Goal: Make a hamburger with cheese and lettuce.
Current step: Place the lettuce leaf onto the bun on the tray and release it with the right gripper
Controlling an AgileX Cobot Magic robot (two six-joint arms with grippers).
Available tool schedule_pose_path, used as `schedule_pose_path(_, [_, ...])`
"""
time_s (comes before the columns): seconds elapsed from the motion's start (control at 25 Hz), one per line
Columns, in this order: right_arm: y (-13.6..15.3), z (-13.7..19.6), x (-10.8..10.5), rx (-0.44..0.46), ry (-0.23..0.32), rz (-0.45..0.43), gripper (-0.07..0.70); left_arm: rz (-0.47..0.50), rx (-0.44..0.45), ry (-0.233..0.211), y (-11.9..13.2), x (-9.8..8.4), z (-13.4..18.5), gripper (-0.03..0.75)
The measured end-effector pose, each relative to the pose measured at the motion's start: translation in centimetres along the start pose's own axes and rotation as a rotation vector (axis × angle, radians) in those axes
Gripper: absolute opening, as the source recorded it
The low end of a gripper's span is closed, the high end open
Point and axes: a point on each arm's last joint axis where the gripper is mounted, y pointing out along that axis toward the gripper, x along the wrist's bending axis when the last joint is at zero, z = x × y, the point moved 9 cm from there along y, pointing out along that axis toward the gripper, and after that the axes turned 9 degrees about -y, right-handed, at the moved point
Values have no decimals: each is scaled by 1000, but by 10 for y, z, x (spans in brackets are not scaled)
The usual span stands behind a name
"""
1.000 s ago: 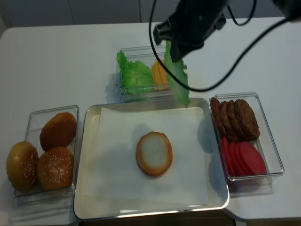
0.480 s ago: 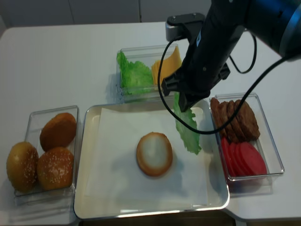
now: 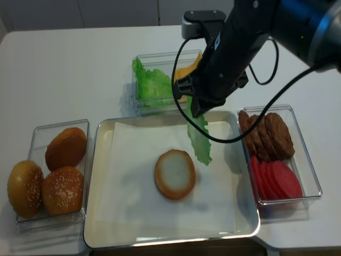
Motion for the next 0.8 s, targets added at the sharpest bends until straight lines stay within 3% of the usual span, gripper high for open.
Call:
schedule_pose_path(0.16, [14, 1, -3, 23, 9, 1, 41, 0, 0, 0, 0, 0, 0, 352])
schedule_pose_path(0.8, [26, -1, 2, 28, 27, -30, 41, 0, 0, 0, 0, 0, 0, 352])
